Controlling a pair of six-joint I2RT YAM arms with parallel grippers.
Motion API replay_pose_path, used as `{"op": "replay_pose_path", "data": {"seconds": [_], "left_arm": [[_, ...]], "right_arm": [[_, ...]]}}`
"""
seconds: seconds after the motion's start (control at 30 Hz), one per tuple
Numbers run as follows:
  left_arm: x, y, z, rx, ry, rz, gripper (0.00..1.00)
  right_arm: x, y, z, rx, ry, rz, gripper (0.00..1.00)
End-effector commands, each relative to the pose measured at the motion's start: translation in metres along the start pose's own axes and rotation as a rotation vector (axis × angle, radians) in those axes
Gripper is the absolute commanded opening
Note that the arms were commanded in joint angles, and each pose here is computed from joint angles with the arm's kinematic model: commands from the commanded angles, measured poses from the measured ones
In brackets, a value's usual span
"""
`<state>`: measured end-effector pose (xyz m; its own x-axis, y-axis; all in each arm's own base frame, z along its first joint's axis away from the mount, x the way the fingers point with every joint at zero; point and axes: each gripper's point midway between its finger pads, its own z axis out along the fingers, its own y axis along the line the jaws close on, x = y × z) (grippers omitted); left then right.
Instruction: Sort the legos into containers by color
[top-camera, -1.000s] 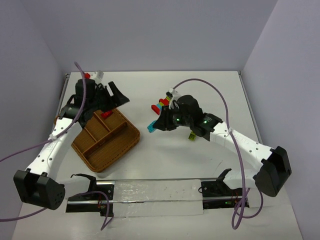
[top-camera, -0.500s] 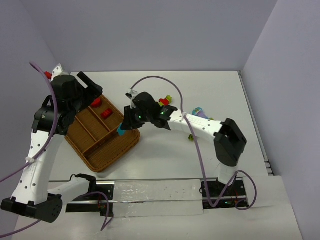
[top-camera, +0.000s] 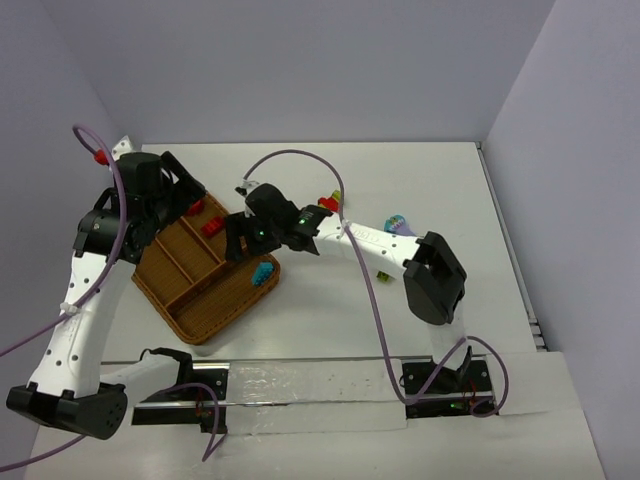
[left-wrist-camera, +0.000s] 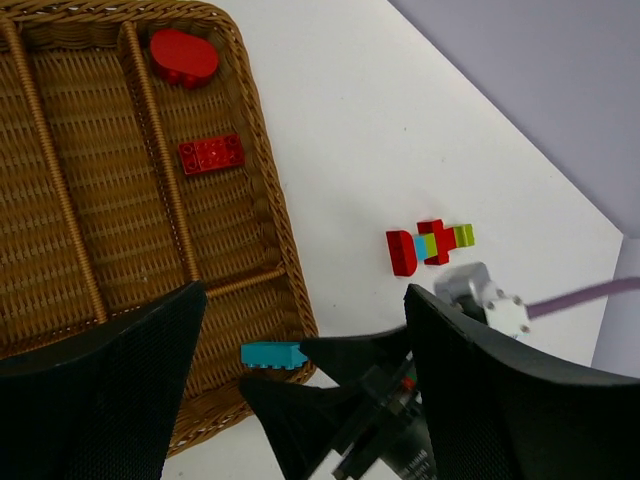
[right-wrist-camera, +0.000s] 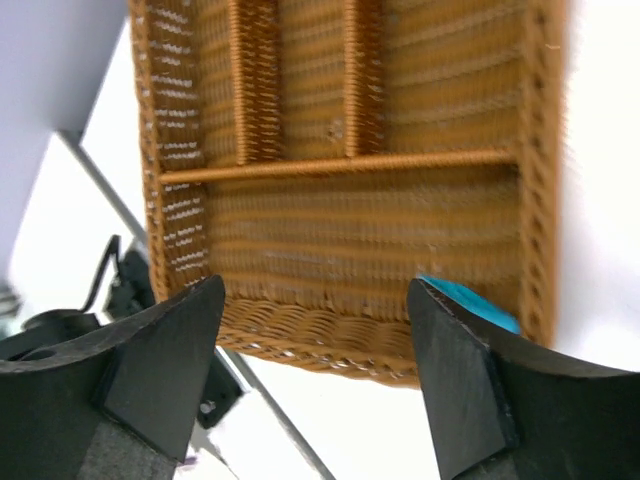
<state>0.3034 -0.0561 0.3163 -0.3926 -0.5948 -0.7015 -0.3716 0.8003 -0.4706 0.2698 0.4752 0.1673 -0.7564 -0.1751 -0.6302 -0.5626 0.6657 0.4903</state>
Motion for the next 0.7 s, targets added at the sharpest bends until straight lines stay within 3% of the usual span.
{"op": "replay_pose_path", "data": {"seconds": [0.0,0.17,0.27,0.37,0.43,0.47,0.5,0.67], "left_arm": [[0.009,0.010,0.011,-0.038,0.020,0.025,0.88],[0.025,0.017,0.027,-0.067,0.072,0.069,0.88],[0.033,0.012,0.032,-0.038,0.099,0.071,0.88],[0.037,0.003,0.035,0.009,0.107,0.063,0.88],[0.040,0.002,0.037,0.019,0.119,0.059,0.88],[0.042,0.000,0.038,0.027,0.127,0.057,0.88],[0.044,0.000,0.038,0.029,0.133,0.057,0.88],[0.047,0.000,0.039,0.034,0.141,0.057,0.88]], "right_arm": [[-0.041,-0.029,-0.074,0.140,-0.197,-0.010,0.74],[-0.025,-0.138,-0.169,0.328,-0.360,0.173,0.68],[0.013,-0.206,-0.199,0.476,-0.378,0.271,0.60],[0.047,-0.264,-0.227,0.609,-0.378,0.356,0.59],[0.058,-0.277,-0.226,0.639,-0.340,0.361,0.66],[0.074,-0.292,-0.221,0.658,-0.272,0.387,0.79],[0.082,-0.299,-0.216,0.665,-0.223,0.406,0.83],[0.097,-0.312,-0.196,0.664,-0.143,0.457,0.89]]}}
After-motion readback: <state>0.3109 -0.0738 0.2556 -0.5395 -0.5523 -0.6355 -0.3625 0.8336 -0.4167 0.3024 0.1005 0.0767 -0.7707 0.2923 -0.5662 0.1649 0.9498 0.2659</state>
